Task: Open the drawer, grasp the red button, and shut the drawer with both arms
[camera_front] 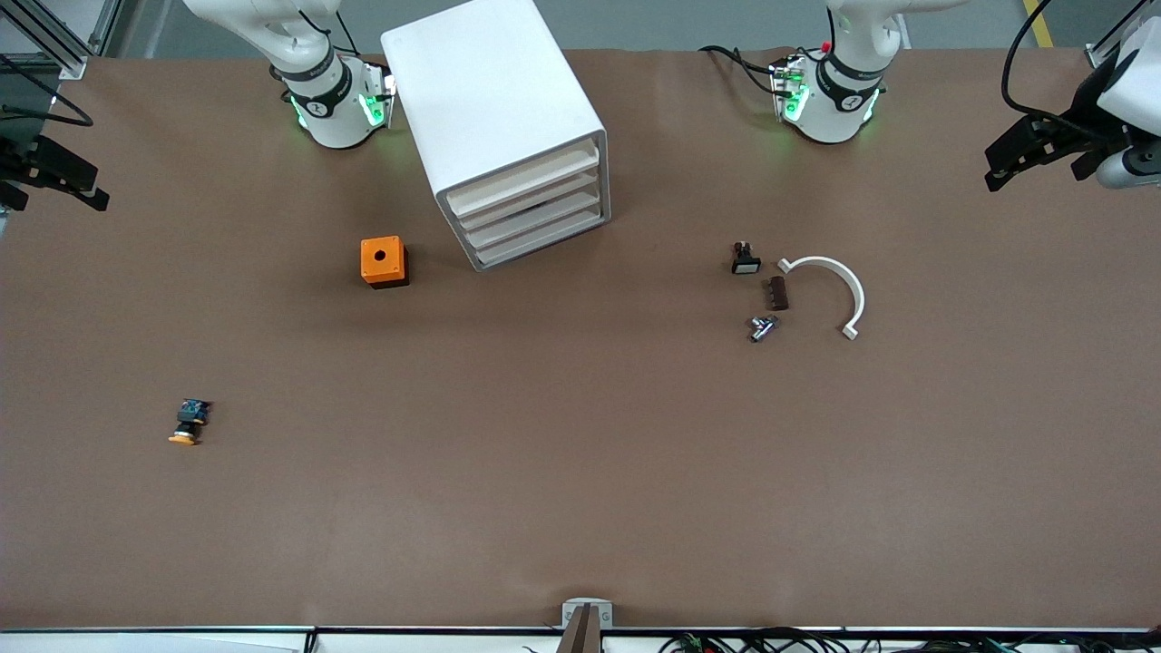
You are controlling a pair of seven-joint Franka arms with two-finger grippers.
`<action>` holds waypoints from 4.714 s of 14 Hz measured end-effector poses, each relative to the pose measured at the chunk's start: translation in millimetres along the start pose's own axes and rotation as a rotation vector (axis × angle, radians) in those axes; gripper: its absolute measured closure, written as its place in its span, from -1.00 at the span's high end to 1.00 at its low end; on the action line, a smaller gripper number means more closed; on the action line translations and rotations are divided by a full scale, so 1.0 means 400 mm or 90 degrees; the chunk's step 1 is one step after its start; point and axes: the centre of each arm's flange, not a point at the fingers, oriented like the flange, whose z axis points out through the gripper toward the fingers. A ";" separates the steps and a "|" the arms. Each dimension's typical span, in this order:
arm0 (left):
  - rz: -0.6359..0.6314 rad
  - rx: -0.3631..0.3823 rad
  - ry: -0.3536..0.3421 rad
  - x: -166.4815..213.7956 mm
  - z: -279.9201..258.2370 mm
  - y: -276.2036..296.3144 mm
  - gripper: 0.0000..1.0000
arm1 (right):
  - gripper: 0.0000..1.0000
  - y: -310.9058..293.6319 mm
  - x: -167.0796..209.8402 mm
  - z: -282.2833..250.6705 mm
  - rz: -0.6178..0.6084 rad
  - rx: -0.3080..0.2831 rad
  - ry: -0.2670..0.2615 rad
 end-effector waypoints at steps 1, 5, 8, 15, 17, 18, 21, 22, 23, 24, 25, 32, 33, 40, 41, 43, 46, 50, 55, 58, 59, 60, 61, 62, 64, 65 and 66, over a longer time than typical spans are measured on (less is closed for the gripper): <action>0.000 0.000 -0.001 0.000 0.000 0.000 1.00 | 1.00 -0.001 0.001 -0.001 0.000 0.000 0.002; 0.000 0.000 -0.005 0.003 -0.003 -0.001 1.00 | 1.00 -0.004 0.002 -0.002 -0.002 0.000 0.005; 0.001 0.001 -0.026 0.023 0.018 0.001 1.00 | 1.00 -0.007 0.003 -0.003 -0.004 -0.001 0.006; 0.014 0.010 -0.125 0.126 0.223 0.097 1.00 | 1.00 0.002 0.001 -0.010 -0.034 0.014 0.012; -0.002 0.013 -0.155 0.169 0.300 0.156 1.00 | 1.00 0.002 0.001 -0.010 -0.033 0.019 0.012; -0.015 0.014 -0.167 0.193 0.335 0.187 1.00 | 1.00 0.001 0.001 -0.010 -0.034 0.023 0.012; -0.073 0.024 -0.197 0.247 0.448 0.298 1.00 | 1.00 -0.001 0.000 -0.008 -0.034 0.026 0.009; -0.091 0.027 -0.200 0.257 0.491 0.344 1.00 | 1.00 0.000 -0.001 -0.007 -0.034 0.026 0.006; -0.107 0.030 -0.202 0.263 0.532 0.392 1.00 | 1.00 0.000 -0.002 -0.007 -0.032 0.027 0.004; -0.124 0.034 -0.201 0.266 0.571 0.438 1.00 | 1.00 0.000 -0.002 -0.006 -0.029 0.027 0.003; -0.148 0.037 -0.200 0.266 0.606 0.480 1.00 | 1.00 0.000 -0.002 -0.006 -0.027 0.027 0.003; -0.407 0.065 -0.173 0.155 0.821 0.847 1.00 | 1.00 -0.001 -0.002 -0.006 -0.024 0.028 0.003; -0.443 0.078 -0.185 0.126 0.854 0.888 1.00 | 1.00 -0.001 -0.001 -0.006 -0.024 0.028 0.003; -0.745 0.132 -0.347 -0.010 0.946 1.047 1.00 | 1.00 0.002 0.092 0.166 -0.018 0.021 -0.085; -0.776 0.131 -0.403 -0.019 0.950 1.059 0.99 | 1.00 0.010 0.113 0.206 -0.014 0.019 -0.099; -0.848 0.143 -0.515 -0.035 0.972 1.082 0.96 | 1.00 0.044 0.152 0.299 0.003 0.017 -0.135; -0.960 0.193 -0.645 -0.054 1.012 1.111 0.93 | 1.00 0.144 0.194 0.398 0.043 0.016 -0.149; -1.069 0.283 -0.779 -0.066 1.034 1.132 0.74 | 1.00 0.173 0.217 0.419 0.052 0.014 -0.146; -1.090 0.417 -0.816 -0.135 1.054 1.165 0.56 | 1.00 0.031 0.225 0.416 0.181 -0.014 -0.171; -1.072 0.457 -0.813 -0.192 1.050 1.203 0.33 | 1.00 -0.054 0.230 0.413 0.277 -0.032 -0.169; -1.069 0.464 -0.811 -0.206 1.049 1.214 0.32 | 1.00 -0.084 0.230 0.412 0.312 -0.033 -0.168; -1.067 0.468 -0.809 -0.215 1.050 1.220 0.20 | 1.00 -0.117 0.230 0.409 0.345 -0.031 -0.168; -1.065 0.471 -0.808 -0.220 1.054 1.222 0.00 | 1.00 -0.152 0.228 0.405 0.378 -0.032 -0.167; -1.065 0.475 -0.809 -0.221 1.060 1.222 -0.15 | 1.00 -0.188 0.226 0.402 0.402 -0.034 -0.166; -1.065 0.483 -0.809 -0.225 1.076 1.221 -0.30 | 1.00 -0.237 0.224 0.401 0.423 -0.024 -0.169; -1.064 0.488 -0.809 -0.229 1.083 1.222 -0.30 | 1.00 -0.247 0.226 0.400 0.435 -0.013 -0.168; -1.061 0.492 -0.811 -0.234 1.083 1.225 -0.43 | 1.00 -0.251 0.230 0.399 0.454 0.001 -0.161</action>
